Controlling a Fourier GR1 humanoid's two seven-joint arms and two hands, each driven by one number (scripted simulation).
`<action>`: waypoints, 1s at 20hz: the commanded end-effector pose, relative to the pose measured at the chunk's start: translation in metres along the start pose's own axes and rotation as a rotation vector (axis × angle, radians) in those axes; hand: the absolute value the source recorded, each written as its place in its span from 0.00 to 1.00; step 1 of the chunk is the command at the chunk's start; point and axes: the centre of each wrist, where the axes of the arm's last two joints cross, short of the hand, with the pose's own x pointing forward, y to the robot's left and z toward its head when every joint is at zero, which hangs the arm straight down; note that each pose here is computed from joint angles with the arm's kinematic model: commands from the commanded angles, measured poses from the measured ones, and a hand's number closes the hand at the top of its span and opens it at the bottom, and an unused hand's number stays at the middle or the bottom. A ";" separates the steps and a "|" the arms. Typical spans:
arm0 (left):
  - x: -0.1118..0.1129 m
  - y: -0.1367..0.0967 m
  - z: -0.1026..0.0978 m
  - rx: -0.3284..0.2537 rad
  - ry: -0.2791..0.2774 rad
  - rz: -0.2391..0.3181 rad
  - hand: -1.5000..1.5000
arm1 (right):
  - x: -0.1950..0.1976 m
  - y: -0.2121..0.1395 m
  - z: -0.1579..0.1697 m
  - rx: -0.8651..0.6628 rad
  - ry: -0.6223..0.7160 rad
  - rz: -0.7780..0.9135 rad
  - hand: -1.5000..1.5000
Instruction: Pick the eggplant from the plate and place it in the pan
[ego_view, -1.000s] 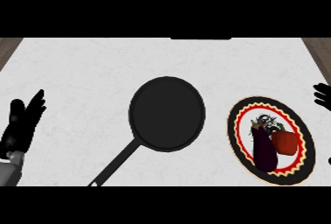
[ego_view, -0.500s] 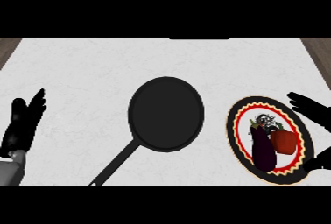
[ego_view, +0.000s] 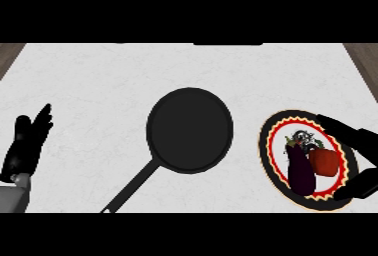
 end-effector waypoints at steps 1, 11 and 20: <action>-0.002 0.002 -0.011 -0.011 0.015 0.002 0.50 | 0.008 0.011 -0.015 0.009 -0.003 0.005 0.00; 0.003 0.013 0.016 -0.016 -0.001 0.003 0.50 | 0.008 0.022 -0.022 0.009 -0.021 -0.016 0.00; 0.023 -0.006 0.006 0.002 -0.003 0.010 0.50 | 0.004 0.043 -0.038 0.048 0.049 0.022 0.00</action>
